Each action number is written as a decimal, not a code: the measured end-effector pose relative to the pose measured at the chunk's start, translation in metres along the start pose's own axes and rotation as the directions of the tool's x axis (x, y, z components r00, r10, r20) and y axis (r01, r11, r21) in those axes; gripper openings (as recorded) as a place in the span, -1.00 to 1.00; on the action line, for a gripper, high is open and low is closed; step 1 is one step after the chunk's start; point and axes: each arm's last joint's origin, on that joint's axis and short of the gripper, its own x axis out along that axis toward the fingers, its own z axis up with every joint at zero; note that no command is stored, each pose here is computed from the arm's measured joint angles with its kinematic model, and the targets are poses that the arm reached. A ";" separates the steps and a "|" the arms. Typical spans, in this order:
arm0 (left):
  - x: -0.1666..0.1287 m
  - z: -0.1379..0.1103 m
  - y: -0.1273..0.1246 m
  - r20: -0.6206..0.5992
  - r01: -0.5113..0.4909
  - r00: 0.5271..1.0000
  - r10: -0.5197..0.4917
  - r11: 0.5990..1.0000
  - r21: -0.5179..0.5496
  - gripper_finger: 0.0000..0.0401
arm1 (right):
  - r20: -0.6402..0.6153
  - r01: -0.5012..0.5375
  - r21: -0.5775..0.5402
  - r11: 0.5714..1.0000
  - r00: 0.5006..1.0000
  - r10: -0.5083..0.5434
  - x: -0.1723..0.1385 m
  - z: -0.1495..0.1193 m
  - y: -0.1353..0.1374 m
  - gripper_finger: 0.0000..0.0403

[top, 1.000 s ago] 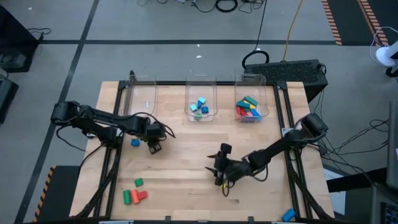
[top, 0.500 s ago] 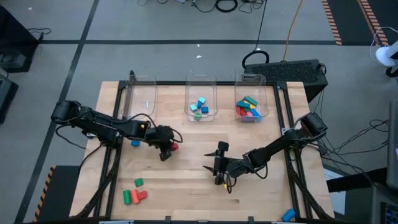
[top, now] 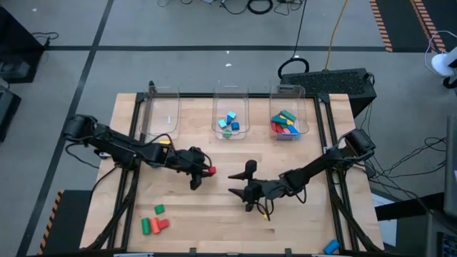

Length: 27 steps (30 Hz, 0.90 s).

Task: Sort blocks by size
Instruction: Put the red half circle block into the center transparent bin

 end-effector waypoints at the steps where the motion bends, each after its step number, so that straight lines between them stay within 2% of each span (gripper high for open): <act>1: 0.002 0.001 -0.002 0.022 0.014 1.000 -0.014 1.000 0.001 -0.35 | 0.003 0.005 -0.010 1.000 1.000 -0.005 0.002 0.001 -0.001 0.12; 7: 0.010 0.007 -0.007 0.091 0.099 0.991 -0.101 0.995 0.020 -0.35 | -0.036 0.027 -0.099 0.995 0.999 -0.030 0.015 -0.007 -0.006 0.34; 12: 0.015 0.005 -0.008 0.067 0.154 0.986 -0.155 0.988 0.028 -0.35 | -0.043 0.028 -0.122 0.992 0.999 -0.034 0.020 -0.010 -0.012 0.47; 15: 0.018 0.002 -0.007 0.041 0.158 0.986 -0.159 0.987 0.032 -0.35 | -0.021 -0.073 -0.141 0.987 0.997 0.071 0.024 -0.012 -0.015 0.44; 18: 0.022 0.000 -0.007 0.029 0.155 0.987 -0.156 0.987 0.033 -0.35 | -0.051 -0.190 -0.101 0.976 0.981 0.186 0.032 -0.016 -0.019 0.37; 21: 0.027 -0.002 -0.006 0.024 0.154 0.988 -0.155 0.987 0.033 -0.35 | -0.107 -0.186 -0.096 0.978 0.979 0.176 0.041 -0.022 -0.023 0.29; 24: 0.032 -0.002 -0.006 0.037 0.164 0.986 -0.165 0.986 0.034 -0.35 | -0.093 -0.179 -0.119 0.976 0.981 0.169 0.050 -0.018 -0.024 0.21; 27: 0.035 -0.003 -0.006 0.038 0.177 0.983 -0.178 0.984 0.035 -0.35 | -0.136 -0.215 -0.145 0.966 0.971 0.196 0.058 -0.021 -0.022 0.14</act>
